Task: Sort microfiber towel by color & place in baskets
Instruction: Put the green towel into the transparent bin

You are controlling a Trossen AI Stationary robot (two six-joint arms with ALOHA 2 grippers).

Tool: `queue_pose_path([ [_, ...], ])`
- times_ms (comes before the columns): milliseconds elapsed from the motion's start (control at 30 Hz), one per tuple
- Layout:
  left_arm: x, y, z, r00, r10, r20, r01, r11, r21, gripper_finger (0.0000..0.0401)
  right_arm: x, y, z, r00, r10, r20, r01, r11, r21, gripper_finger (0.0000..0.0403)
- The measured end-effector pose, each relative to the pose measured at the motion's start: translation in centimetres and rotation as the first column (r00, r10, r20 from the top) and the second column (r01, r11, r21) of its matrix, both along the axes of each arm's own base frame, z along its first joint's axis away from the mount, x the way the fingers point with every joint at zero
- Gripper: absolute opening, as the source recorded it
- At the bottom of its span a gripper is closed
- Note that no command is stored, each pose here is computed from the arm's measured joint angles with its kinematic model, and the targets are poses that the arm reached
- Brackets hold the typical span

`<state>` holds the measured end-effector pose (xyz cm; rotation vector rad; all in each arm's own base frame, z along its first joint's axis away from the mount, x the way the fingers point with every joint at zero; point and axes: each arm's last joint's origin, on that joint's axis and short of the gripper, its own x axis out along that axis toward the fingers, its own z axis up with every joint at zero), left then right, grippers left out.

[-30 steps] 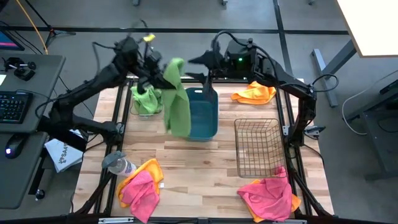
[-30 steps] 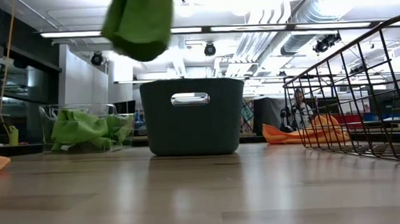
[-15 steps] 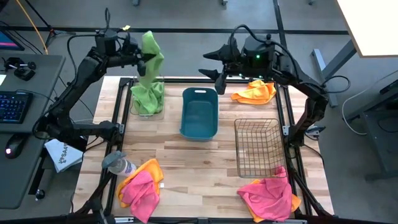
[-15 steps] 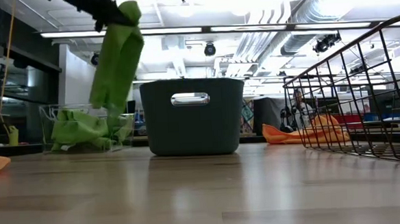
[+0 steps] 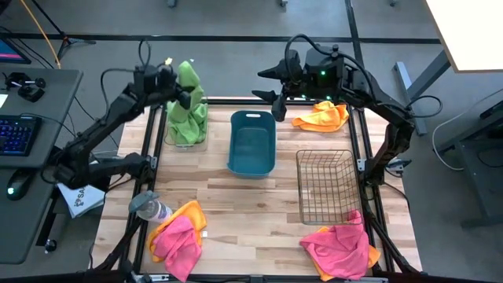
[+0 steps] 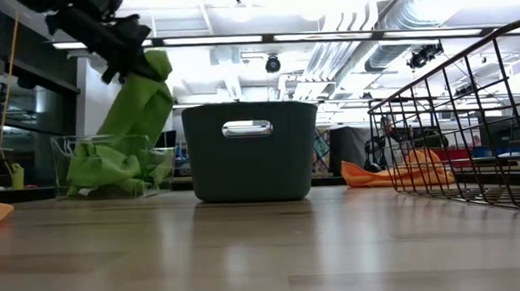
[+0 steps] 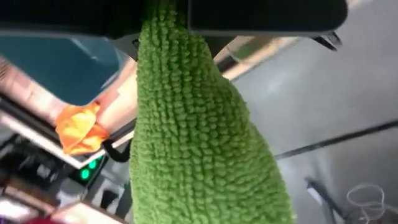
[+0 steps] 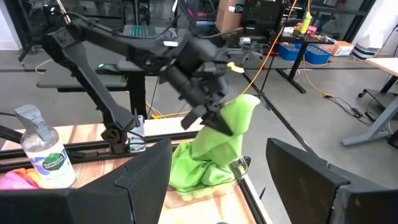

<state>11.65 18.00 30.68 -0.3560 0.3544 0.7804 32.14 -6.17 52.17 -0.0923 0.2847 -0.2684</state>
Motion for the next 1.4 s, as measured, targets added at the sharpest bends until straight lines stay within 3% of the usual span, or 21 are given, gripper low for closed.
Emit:
queue_pose_path([
  [167,-0.9,-3.1,-1.9,0.986,0.126,0.113,-0.116,0.989,-0.088,0.0000,0.0,-0.1,0.0,1.000,-0.002,0.000,0.002,1.000,0.000,0.0259],
  [300,-1.2,-4.6,-4.3,0.966,0.235,0.110,-0.208,0.955,-0.213,0.0000,0.0,-0.1,0.0,1.000,-0.002,-0.001,0.002,1.000,0.000,0.0259],
  [467,-1.0,-5.3,-7.5,0.958,0.285,-0.012,-0.271,0.894,-0.358,0.0000,0.2,-0.1,-0.1,1.000,-0.002,-0.005,0.002,1.000,0.001,0.0259],
  [633,-0.8,-4.7,-7.8,0.931,0.308,-0.197,-0.361,0.855,-0.371,0.0000,0.2,-0.1,-0.2,1.000,-0.002,-0.006,0.002,1.000,0.001,0.0259],
  [800,0.5,-2.9,-7.9,0.882,0.170,-0.440,-0.350,0.860,-0.371,0.0000,0.2,-0.1,-0.3,1.000,-0.002,-0.009,0.002,1.000,0.002,0.0259],
  [967,2.2,-0.8,-8.7,0.770,-0.033,-0.637,-0.294,0.868,-0.400,0.0000,0.5,-0.1,-0.6,1.000,0.000,-0.029,0.001,1.000,0.008,0.0259],
  [1200,4.1,1.5,-11.5,0.594,-0.311,-0.742,-0.144,0.866,-0.479,0.0005,1.2,-0.2,-1.8,0.996,-0.004,-0.093,0.010,0.998,0.055,0.0259],
  [1400,4.8,2.5,-14.9,0.445,-0.446,-0.776,-0.114,0.832,-0.543,0.0009,1.6,-0.2,-2.4,0.993,0.017,-0.120,-0.007,0.996,0.084,0.0259],
])
